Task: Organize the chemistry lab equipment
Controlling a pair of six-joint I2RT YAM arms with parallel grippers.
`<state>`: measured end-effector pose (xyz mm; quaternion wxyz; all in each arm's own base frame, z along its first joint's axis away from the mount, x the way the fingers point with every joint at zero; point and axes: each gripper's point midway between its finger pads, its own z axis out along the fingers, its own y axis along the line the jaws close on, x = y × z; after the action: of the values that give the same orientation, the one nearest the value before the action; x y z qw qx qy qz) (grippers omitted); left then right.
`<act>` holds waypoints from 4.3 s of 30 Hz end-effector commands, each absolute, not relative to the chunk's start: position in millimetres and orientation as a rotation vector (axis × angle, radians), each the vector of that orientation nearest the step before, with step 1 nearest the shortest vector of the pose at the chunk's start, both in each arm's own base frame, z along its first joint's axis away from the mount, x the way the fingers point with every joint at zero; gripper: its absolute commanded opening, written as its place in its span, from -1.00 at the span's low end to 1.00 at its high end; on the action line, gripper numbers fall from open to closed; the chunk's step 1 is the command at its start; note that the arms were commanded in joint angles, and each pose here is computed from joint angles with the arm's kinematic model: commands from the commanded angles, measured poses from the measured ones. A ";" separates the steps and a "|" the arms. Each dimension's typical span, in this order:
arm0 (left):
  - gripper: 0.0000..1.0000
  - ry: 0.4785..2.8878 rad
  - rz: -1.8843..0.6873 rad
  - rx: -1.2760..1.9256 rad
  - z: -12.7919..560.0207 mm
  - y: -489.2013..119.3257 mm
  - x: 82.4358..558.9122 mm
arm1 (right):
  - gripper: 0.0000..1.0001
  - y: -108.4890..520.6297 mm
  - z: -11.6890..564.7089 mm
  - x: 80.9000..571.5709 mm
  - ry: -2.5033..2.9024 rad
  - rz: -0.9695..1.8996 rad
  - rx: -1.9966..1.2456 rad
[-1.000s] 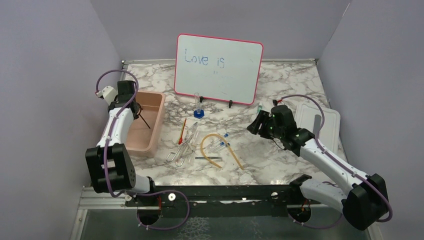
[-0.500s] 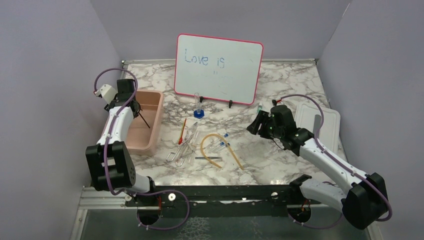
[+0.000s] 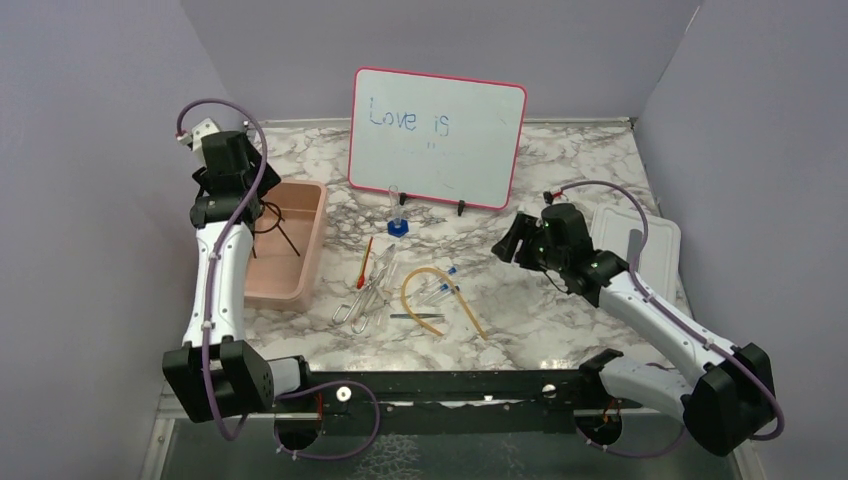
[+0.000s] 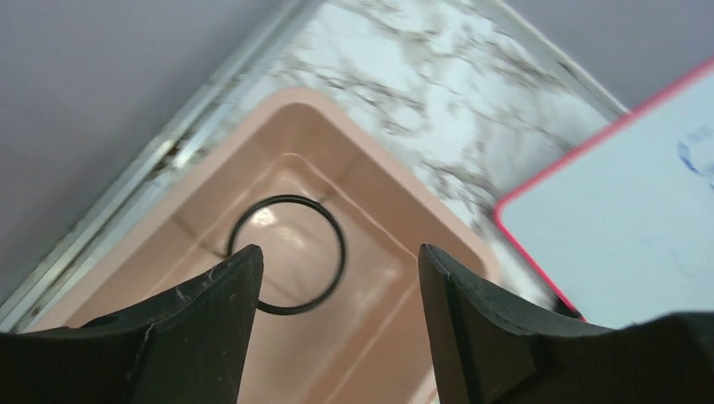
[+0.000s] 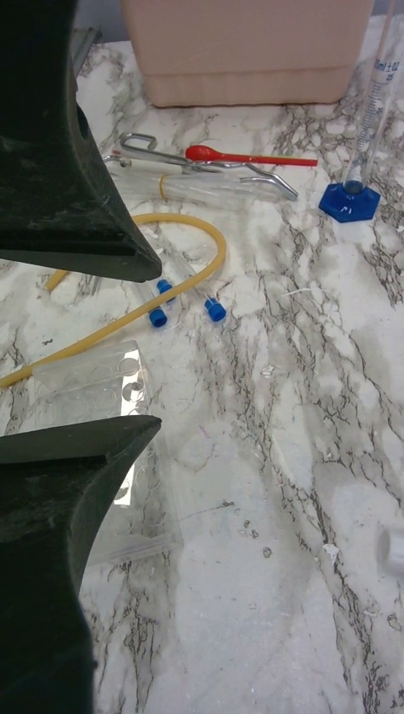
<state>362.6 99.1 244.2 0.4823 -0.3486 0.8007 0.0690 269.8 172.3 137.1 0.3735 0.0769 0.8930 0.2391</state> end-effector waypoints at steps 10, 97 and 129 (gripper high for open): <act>0.64 2.040 -0.582 0.194 262.2 -120.9 343.8 | 0.41 197.2 137.7 283.1 2.309 0.668 0.001; -0.49 1.892 -1.298 0.534 318.7 -275.0 263.0 | 0.28 339.5 251.4 230.2 1.758 1.486 -0.756; -0.51 1.723 -1.445 0.373 324.0 -283.0 263.0 | -0.58 342.7 293.5 236.5 1.624 1.650 -0.515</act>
<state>266.0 -281.0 308.5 0.3910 0.1307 0.7121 -0.5682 239.3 339.6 275.2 0.3654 -0.1843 0.6626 0.6273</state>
